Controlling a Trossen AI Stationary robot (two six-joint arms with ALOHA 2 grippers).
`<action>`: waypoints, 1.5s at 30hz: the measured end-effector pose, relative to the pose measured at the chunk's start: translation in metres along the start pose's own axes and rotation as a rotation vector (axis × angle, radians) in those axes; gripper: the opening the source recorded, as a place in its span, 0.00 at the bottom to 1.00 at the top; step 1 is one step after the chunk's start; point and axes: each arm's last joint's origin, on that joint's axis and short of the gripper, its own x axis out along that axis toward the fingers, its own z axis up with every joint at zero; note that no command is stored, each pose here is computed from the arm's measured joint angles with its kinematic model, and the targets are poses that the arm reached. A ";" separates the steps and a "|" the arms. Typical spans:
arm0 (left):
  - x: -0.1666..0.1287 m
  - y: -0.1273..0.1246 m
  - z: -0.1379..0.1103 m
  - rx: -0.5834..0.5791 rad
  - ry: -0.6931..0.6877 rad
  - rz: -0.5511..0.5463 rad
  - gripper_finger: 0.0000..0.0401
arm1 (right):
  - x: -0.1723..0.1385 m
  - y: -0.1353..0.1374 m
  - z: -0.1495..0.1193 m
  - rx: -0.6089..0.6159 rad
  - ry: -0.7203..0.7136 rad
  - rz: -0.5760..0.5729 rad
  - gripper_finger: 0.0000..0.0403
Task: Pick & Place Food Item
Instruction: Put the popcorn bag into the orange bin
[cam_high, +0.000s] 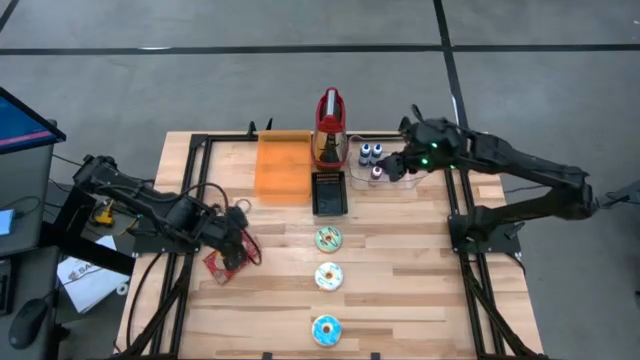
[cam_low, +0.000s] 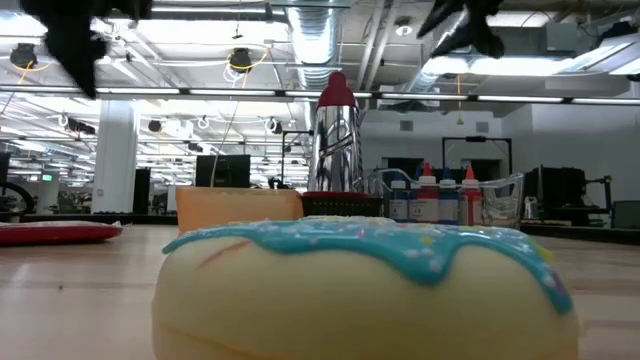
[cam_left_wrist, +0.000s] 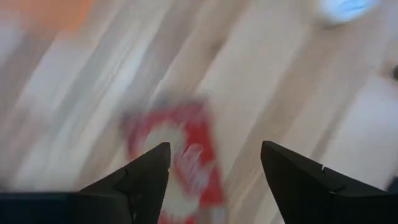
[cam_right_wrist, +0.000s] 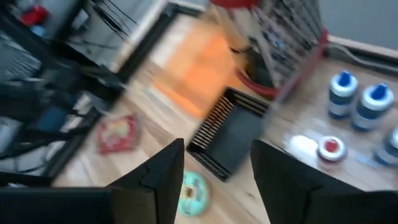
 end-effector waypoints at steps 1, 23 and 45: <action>0.000 0.004 -0.003 -0.060 0.042 0.031 0.62 | -0.003 0.004 -0.002 0.002 -0.019 0.013 0.43; 0.091 -0.036 -0.077 -0.080 0.164 0.166 0.64 | 0.003 0.032 -0.022 -0.007 -0.025 0.049 0.41; 0.133 -0.045 -0.079 -0.005 0.223 0.391 0.39 | 0.003 0.032 -0.022 0.018 -0.024 0.049 0.41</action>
